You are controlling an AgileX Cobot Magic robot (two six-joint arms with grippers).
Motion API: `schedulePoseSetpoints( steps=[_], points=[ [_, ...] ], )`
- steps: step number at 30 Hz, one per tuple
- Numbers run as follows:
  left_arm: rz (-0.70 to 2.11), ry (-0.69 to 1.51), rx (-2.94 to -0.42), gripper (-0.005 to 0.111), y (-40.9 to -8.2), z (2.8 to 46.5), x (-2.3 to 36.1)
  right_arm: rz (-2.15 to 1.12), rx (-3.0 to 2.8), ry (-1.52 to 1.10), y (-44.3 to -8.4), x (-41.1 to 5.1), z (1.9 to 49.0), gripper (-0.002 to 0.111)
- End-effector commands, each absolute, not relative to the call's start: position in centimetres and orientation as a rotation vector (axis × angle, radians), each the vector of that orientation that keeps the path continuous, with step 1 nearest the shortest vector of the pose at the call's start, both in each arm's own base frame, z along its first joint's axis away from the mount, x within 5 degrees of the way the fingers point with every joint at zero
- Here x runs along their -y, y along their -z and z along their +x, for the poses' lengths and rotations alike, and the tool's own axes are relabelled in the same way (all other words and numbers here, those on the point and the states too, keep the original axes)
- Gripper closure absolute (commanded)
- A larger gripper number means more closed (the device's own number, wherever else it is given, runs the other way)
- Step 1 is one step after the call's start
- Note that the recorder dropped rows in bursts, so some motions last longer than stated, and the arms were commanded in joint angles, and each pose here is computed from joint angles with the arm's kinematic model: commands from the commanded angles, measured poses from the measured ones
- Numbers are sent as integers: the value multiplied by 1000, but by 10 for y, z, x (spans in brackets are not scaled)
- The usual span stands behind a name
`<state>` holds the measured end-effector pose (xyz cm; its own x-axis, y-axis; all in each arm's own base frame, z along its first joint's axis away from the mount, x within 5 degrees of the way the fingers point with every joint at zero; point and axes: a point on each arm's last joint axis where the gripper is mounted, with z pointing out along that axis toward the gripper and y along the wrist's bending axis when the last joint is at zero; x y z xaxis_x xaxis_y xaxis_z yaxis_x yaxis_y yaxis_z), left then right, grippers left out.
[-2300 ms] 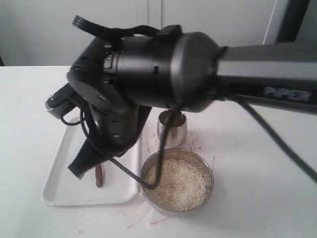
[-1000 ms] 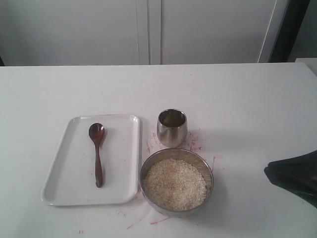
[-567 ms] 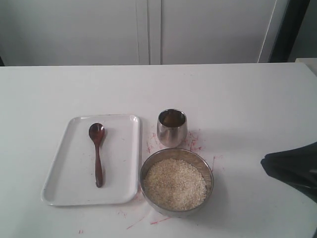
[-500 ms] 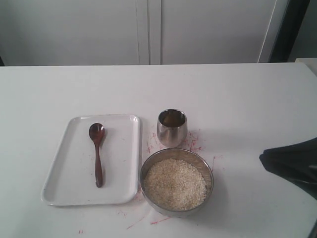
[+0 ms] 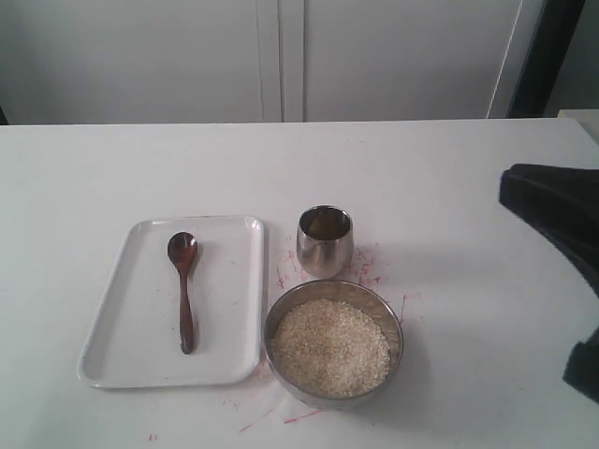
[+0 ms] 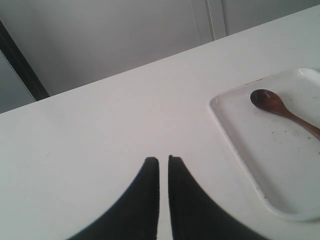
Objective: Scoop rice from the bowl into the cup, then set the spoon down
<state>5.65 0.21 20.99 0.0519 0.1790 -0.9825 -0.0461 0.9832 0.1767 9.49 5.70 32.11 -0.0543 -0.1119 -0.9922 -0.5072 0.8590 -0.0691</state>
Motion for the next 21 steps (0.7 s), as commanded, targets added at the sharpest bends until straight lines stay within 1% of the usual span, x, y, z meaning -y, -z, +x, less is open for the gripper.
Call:
schedulePoseSetpoints(
  steps=[1,9,12,17,21],
  points=[
    [101,-164,-1504,92,-211,56,-2,-230,-1550,-392,-305,-37,88,108],
    [101,-164,-1504,92,-211,56,-2,45,-1345,-298,-296,-12,73,108],
    [101,-164,-1504,92,-211,56,-2,138,-1352,-259,-286,-5,72,108],
    [101,-164,-1504,92,-211,56,-2,157,-1366,-246,-275,-4,73,108],
    [101,-164,-1504,92,-211,56,-2,155,-1363,-247,-276,-4,72,108]
  ],
)
